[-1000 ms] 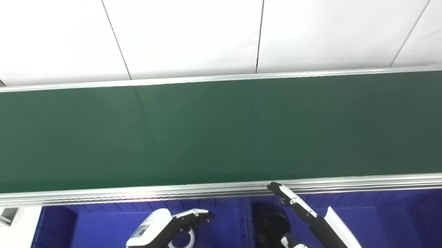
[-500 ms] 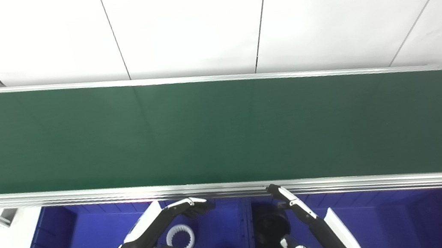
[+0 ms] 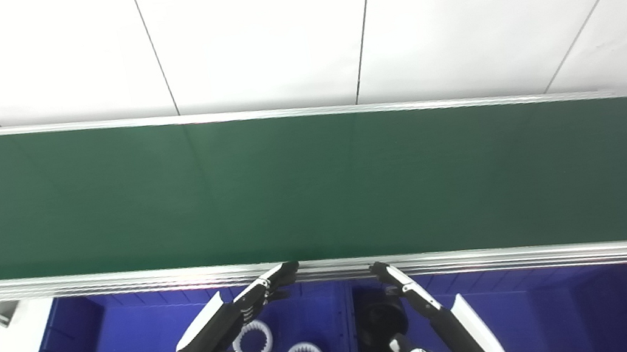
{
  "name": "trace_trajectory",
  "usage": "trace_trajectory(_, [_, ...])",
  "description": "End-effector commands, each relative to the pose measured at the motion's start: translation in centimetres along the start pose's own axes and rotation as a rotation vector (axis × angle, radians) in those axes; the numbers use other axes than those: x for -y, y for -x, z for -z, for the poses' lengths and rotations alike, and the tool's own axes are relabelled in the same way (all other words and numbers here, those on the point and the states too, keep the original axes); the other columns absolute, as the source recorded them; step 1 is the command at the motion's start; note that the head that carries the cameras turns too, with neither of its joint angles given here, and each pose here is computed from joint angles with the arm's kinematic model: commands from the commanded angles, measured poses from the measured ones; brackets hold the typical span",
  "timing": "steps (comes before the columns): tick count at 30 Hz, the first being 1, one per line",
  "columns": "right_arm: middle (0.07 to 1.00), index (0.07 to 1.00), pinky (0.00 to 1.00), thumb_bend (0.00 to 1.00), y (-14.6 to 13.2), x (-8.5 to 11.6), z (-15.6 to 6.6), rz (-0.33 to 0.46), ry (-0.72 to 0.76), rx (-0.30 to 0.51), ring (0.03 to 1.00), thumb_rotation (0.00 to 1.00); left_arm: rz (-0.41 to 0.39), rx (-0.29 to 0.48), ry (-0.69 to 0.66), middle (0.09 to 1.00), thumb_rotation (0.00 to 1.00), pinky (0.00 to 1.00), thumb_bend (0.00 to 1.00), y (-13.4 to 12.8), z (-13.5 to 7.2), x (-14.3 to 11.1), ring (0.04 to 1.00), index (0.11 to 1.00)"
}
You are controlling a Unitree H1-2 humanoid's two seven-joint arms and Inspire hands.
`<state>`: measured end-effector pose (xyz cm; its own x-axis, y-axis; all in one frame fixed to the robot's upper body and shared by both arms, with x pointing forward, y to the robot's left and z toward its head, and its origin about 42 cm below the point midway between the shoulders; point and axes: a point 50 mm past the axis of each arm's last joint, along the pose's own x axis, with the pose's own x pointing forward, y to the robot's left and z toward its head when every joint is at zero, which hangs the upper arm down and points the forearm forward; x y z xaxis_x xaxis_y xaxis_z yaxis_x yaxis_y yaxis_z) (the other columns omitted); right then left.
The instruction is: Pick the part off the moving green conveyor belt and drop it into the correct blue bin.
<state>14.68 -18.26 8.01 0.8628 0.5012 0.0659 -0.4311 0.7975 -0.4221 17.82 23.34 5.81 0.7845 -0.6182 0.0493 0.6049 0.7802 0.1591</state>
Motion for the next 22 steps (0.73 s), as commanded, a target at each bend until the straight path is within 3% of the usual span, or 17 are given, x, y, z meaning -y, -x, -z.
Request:
trace_trajectory(1, [0.955, 0.939, 0.85, 0.41, -1.21, -0.18, -1.58, 0.014, -0.003, 0.039, 0.917, 0.91, 0.002, 0.068, 0.000, 0.980, 0.73, 0.92, 0.54, -0.07, -0.80, -0.97, 0.959, 0.960])
trace_trajectory(7, [0.963, 0.953, 0.86, 0.42, -1.23, -0.36, -1.64, 0.019, 0.000, 0.017, 0.928, 0.95, 0.027, 0.078, 0.046, 0.979, 0.65, 0.94, 0.50, -0.38, -0.21, -1.43, 0.971, 0.952])
trace_trajectory(16, [0.964, 0.949, 0.87, 0.41, -0.80, -0.61, -1.59, 0.033, -0.011, 0.024, 0.932, 0.93, 0.035, 0.092, -0.002, 0.975, 0.71, 0.92, 0.51, -0.82, -0.81, -1.67, 0.959, 0.953])
trace_trajectory(22, [0.966, 0.952, 0.88, 0.42, -0.65, -0.31, -1.70, 0.031, -0.009, 0.023, 0.938, 0.94, 0.027, 0.102, 0.003, 0.978, 0.69, 0.92, 0.52, -0.83, -1.08, -1.29, 0.964, 0.952])
